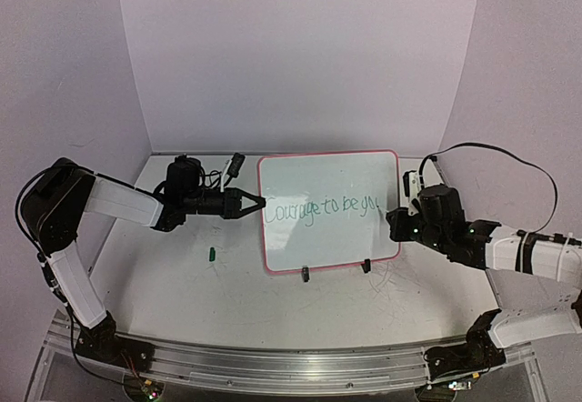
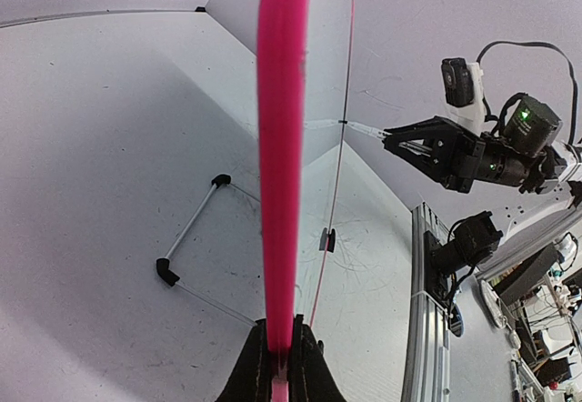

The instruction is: Write a sentence on the whiteboard

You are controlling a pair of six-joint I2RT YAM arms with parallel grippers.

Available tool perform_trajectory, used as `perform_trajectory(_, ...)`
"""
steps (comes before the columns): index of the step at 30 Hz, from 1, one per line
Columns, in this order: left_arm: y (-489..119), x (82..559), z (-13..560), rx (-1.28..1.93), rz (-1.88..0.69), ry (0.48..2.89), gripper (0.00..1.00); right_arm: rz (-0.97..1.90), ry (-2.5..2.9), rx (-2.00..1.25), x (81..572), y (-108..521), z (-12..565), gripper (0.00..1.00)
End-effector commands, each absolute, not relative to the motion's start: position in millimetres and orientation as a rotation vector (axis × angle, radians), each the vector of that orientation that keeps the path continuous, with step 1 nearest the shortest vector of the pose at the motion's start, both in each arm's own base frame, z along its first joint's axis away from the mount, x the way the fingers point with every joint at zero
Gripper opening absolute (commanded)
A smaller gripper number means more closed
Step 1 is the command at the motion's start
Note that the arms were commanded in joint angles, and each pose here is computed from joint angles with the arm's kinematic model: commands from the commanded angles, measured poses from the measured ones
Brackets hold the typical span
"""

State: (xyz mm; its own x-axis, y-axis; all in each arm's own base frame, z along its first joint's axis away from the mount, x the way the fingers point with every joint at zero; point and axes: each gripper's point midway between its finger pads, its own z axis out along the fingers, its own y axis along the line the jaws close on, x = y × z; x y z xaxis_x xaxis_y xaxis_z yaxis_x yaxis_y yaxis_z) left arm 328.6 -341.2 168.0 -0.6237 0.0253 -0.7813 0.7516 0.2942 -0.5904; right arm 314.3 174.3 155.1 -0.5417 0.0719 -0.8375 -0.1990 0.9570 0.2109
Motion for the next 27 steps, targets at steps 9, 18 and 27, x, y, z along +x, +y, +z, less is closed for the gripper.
perform_trajectory(9, -344, 334, 168, 0.695, -1.34, 1.887, 0.0, 0.306, 2.054, -0.03, 332, 171, 172, 0.0)
perform_trajectory(18, -344, 333, 168, 0.696, -1.34, 1.889, 0.0, 0.296, 2.033, -0.02, 339, 171, 178, 0.0)
perform_trajectory(27, -344, 333, 168, 0.697, -1.34, 1.888, 0.0, 0.292, 2.029, -0.024, 343, 172, 180, 0.0)
